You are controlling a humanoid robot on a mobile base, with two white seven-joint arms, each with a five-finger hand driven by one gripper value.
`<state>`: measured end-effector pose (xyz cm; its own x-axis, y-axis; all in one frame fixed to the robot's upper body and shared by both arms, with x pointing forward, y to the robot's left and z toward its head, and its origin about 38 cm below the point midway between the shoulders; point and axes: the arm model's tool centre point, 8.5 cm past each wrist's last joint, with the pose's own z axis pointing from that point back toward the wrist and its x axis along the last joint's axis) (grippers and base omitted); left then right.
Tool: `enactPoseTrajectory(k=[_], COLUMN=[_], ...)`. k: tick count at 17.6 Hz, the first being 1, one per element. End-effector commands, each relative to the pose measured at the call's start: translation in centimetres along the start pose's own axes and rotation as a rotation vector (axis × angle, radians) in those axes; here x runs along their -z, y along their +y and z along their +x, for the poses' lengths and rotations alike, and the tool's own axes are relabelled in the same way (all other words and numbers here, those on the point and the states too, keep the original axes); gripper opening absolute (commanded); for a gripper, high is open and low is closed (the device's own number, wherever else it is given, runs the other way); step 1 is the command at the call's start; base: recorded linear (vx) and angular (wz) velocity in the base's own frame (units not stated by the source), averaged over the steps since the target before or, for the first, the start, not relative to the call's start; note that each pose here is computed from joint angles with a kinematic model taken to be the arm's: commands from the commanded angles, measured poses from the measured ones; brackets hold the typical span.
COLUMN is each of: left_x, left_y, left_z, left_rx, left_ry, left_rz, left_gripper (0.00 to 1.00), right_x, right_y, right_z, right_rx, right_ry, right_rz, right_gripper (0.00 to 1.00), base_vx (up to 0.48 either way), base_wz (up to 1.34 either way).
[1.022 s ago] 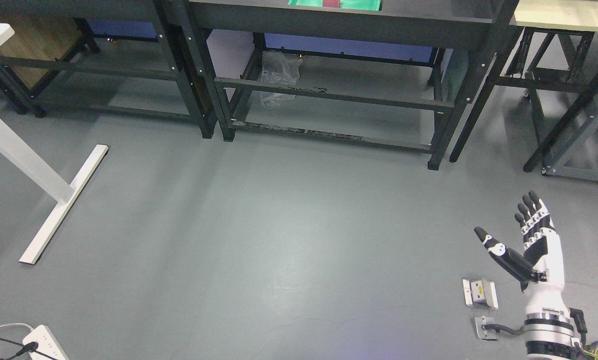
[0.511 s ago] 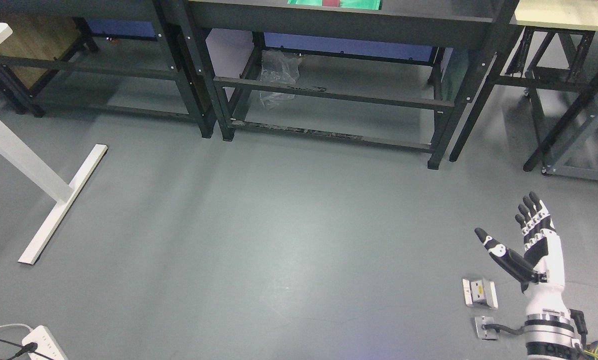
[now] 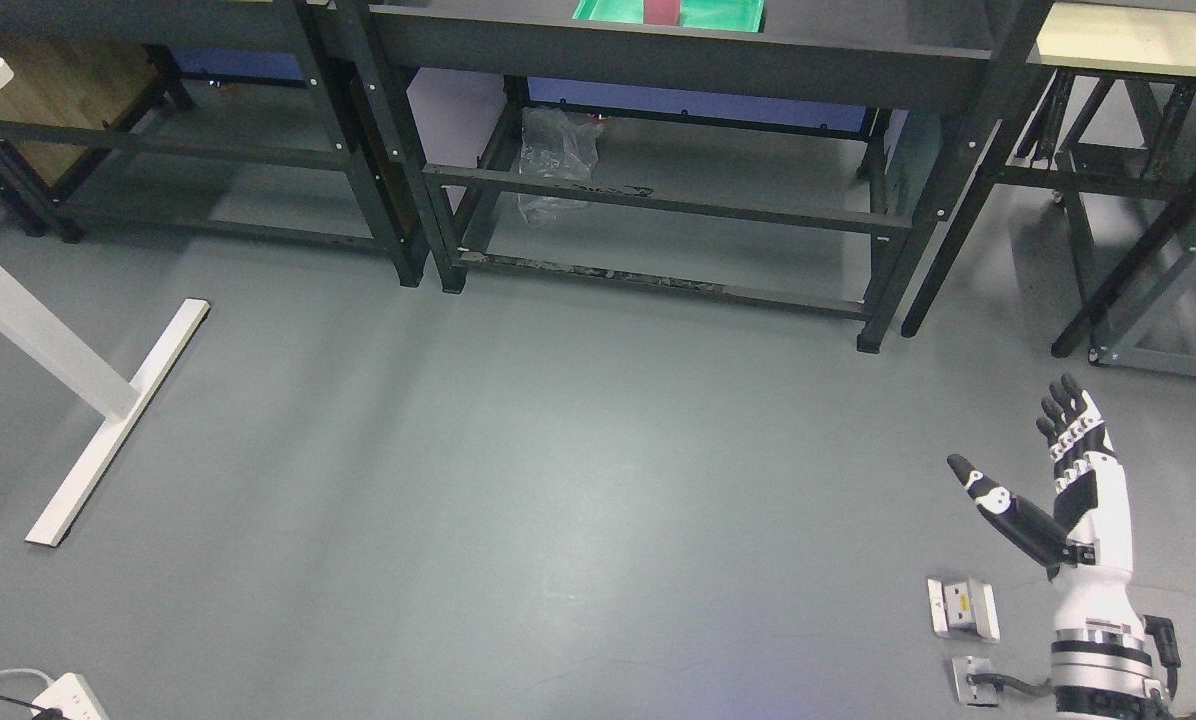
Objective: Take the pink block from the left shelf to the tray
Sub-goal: 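Drive toward the green tray and reach the right hand over it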
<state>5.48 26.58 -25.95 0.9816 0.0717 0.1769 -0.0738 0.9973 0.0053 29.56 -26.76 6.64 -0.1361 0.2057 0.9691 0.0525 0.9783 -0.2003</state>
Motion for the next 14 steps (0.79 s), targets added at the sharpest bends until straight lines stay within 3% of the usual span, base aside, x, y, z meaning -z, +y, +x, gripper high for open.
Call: enactPoseTrajectory(k=[1,5,9,14], left_x=[0.0,0.0,0.0,0.0], left_y=[1.1,1.1,1.1,1.1], left_z=[0.7,0.7,0.7,0.7], left_rx=[-0.004,-0.004,-0.004,-0.004], left_ry=[-0.019,-0.019,-0.019,-0.019], left_rz=[0.018,0.018,0.018,0.018], left_gripper=[1.0,1.0,1.0,1.0], right_x=[0.1,0.2,0.0,0.5], right_y=[-0.2,-0.2,1.0,2.2], right_z=[0.4,0.6,1.2,1.7], right_rx=[-0.475,-0.802,-0.805,-0.788], right_ry=[-0.033,-0.079,-0.164,-0.2], right_rz=[0.017,0.05,0.109,0.126], right_gripper=[0.99,0.99,0.99,0.99], base_vx=[0.143,0.135,0.096,0.068], base_wz=[-0.04,-0.01,0.15,0.37])
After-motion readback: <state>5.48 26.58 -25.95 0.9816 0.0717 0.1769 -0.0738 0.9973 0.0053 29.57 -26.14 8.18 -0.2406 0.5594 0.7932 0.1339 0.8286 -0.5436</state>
